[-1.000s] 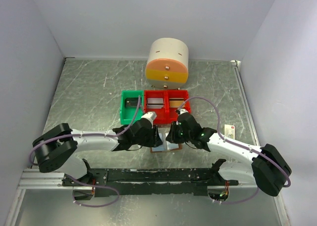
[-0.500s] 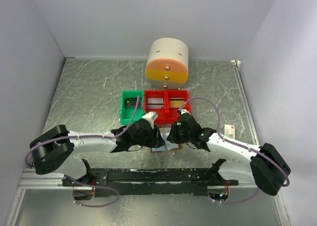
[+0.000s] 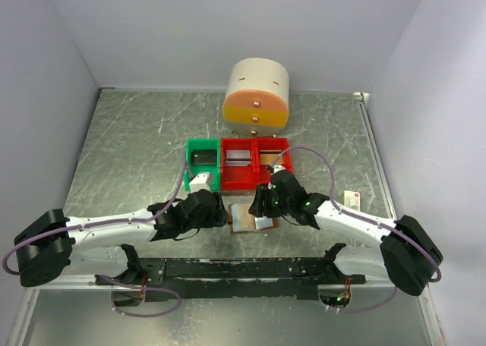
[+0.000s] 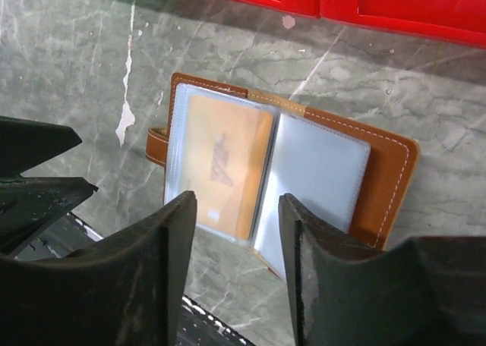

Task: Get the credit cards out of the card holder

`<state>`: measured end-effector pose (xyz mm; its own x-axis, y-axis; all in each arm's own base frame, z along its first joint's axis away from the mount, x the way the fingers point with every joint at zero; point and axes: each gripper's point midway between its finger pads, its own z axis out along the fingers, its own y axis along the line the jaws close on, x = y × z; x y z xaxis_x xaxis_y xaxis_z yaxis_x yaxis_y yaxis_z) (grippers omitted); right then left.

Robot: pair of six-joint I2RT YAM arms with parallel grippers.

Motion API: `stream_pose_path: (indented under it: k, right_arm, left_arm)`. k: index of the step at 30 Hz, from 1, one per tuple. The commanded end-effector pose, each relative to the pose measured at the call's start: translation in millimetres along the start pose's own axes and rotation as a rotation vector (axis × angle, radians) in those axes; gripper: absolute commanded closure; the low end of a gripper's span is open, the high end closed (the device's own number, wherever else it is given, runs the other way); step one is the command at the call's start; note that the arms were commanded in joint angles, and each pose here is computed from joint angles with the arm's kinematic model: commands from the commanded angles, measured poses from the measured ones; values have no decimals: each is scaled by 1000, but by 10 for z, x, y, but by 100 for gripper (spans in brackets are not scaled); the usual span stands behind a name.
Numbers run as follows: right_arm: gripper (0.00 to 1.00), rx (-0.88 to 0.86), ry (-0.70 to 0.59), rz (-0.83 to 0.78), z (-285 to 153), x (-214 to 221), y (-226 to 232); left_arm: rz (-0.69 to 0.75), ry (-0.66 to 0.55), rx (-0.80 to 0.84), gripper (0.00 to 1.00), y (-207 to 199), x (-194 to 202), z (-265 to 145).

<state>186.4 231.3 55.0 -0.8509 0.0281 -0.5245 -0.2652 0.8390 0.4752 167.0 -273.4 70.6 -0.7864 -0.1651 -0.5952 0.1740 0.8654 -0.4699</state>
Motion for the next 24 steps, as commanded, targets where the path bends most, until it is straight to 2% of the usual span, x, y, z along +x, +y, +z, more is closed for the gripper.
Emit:
stream_pose_path:
  k: [1,5,11,17,24]
  right_arm:
    - [49,-1,7,-2,82,-43,114]
    - [43,79,9,-35,145,-42,148]
    - [49,96,39,5,285,97,63]
    - [49,55,81,29,416,235,51]
    - [41,158,87,9,397,217,-92]
  left_arm:
    - [-12,-20,-112,34,262,19,-22]
    - [-30,-48,-105,34,271,-31,-66]
    - [10,-53,10,36,71,-76,-117]
    - [37,-35,70,39,-71,-67,-97]
    - [25,-30,40,42,-65,-78,-72]
